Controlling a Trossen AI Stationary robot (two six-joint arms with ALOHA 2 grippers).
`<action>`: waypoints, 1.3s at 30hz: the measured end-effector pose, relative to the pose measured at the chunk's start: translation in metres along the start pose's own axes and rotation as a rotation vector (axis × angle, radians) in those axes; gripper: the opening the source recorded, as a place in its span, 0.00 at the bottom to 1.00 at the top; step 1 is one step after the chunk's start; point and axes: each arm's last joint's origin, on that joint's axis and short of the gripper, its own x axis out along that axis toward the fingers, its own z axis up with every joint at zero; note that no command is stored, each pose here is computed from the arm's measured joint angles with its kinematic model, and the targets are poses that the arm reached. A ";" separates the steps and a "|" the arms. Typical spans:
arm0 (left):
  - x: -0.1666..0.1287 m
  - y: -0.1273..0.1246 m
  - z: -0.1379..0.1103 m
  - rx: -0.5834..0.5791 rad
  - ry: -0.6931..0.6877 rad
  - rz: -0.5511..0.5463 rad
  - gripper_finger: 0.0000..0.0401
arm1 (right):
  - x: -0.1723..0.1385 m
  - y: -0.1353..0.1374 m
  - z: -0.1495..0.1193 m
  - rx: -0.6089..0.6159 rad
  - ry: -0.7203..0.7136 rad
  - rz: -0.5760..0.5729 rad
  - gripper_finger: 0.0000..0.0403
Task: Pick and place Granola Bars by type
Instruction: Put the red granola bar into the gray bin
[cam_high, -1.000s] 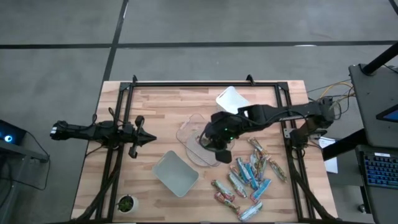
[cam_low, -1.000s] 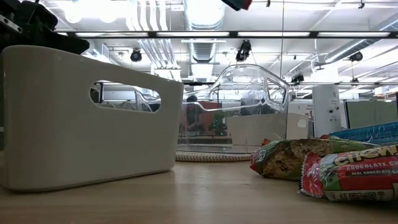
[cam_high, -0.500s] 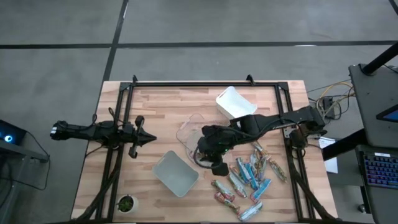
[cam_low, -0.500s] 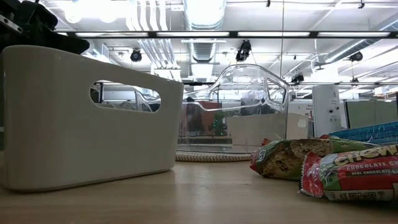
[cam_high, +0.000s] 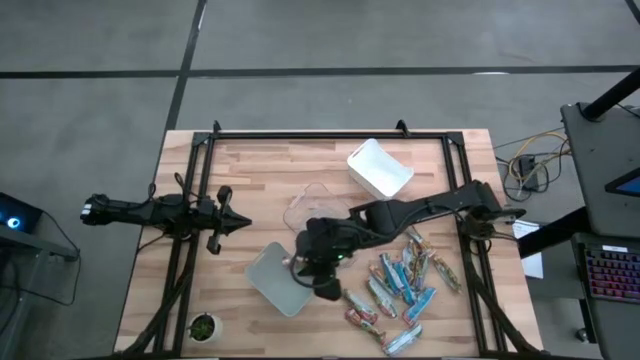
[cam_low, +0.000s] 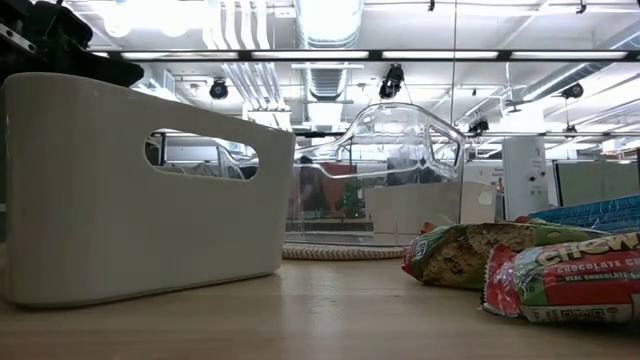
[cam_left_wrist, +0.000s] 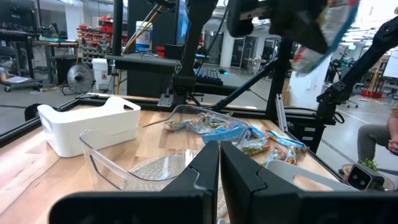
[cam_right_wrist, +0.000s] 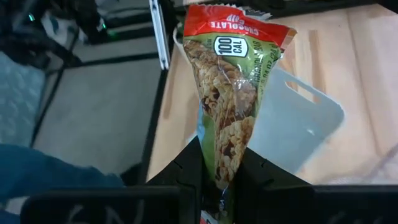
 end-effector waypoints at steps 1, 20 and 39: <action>0.000 0.000 0.000 0.000 0.000 0.000 0.00 | 0.004 0.000 0.002 0.016 -0.007 0.002 0.11; 0.000 0.000 0.000 0.000 0.003 0.000 0.00 | 0.044 -0.011 0.013 0.157 -0.010 -0.013 0.11; 0.000 0.000 0.000 0.000 0.003 0.001 0.00 | 0.073 -0.038 -0.020 0.415 0.103 -0.111 0.11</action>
